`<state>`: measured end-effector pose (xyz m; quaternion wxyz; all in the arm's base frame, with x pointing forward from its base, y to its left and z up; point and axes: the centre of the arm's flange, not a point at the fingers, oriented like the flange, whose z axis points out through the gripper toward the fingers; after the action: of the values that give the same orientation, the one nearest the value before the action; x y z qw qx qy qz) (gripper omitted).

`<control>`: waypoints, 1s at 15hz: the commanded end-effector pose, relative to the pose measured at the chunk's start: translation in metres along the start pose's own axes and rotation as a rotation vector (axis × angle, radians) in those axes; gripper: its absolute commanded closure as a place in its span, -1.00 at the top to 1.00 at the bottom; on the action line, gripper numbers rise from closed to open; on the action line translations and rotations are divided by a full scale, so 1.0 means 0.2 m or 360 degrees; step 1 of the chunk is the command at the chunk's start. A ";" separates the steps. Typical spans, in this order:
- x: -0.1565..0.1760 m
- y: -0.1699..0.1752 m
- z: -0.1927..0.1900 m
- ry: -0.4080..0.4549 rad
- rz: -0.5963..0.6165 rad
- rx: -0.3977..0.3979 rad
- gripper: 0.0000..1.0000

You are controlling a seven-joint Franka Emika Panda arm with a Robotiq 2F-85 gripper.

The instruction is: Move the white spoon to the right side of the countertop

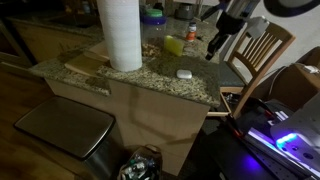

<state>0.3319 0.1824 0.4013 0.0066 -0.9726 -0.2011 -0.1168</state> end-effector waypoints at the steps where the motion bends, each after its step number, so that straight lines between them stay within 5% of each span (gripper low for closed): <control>1: -0.05 0.32 -0.37 0.0073 0.0072 0.0051 -0.95; 3: -0.09 0.48 -0.58 0.0103 0.0079 0.0098 -0.95; 4: -0.05 0.35 -0.39 0.0094 0.0087 0.0071 -0.79; 6: -0.09 0.45 -0.54 0.0139 0.0096 0.0093 -0.79; 8: -0.12 0.46 -0.51 0.0117 0.0064 0.0096 -0.95; 15: 0.32 0.62 -0.20 0.0124 0.0143 -0.0048 -0.95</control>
<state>0.3663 0.0814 0.4737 0.0276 -0.9738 -0.1609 -0.1585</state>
